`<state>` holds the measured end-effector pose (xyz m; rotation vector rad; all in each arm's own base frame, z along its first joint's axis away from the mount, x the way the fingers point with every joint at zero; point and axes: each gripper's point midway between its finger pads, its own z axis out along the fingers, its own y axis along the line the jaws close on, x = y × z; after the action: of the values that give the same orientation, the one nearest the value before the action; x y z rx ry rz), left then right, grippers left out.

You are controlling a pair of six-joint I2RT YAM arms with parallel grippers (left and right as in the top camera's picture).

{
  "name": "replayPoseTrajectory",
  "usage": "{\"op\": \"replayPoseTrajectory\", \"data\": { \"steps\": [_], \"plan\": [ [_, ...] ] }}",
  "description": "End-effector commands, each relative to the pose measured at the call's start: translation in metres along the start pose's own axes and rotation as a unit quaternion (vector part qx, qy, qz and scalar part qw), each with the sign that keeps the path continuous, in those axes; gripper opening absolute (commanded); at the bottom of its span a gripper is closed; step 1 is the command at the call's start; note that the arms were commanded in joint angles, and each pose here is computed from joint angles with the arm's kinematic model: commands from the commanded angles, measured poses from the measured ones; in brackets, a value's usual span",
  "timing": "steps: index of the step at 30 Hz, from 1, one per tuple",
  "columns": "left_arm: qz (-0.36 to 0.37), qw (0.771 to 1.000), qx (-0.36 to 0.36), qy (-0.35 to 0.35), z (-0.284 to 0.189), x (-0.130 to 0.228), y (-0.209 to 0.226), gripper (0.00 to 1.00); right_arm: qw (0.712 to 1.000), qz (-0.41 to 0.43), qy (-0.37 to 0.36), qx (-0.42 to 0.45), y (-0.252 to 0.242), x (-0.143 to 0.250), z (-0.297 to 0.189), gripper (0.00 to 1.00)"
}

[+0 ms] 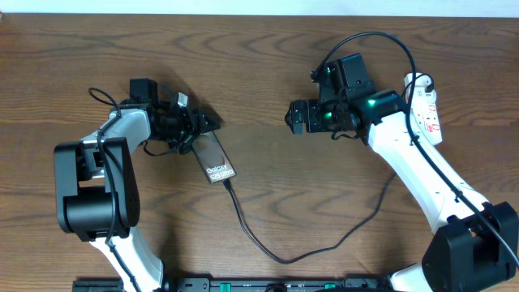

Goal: Plug charger to phone and switch on socket
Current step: 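Lower the phone with the left gripper toward the table, then lay the phone flat on the table and release it with the left gripper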

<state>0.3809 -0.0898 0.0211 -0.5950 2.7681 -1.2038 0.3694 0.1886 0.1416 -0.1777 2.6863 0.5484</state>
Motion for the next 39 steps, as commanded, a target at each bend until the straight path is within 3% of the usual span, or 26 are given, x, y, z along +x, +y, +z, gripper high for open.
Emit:
{"op": "replayPoseTrajectory", "data": {
  "steps": [1, 7, 39],
  "plan": [
    [-0.01, 0.998, -0.055, -0.005, 0.004, 0.001, 0.025, 0.76, 1.0, -0.007, -0.008, 0.002, 0.001, -0.005, -0.004, 0.99],
    [-0.023, 0.995, -0.1, -0.005, 0.001, 0.004, 0.042, 0.82, 1.0, -0.007, -0.008, 0.002, 0.001, -0.005, -0.004, 0.99],
    [-0.064, 0.975, -0.212, 0.012, -0.012, 0.024, 0.081, 0.84, 1.0, -0.006, -0.006, 0.002, 0.0, -0.004, -0.004, 0.99]
  ]
}}
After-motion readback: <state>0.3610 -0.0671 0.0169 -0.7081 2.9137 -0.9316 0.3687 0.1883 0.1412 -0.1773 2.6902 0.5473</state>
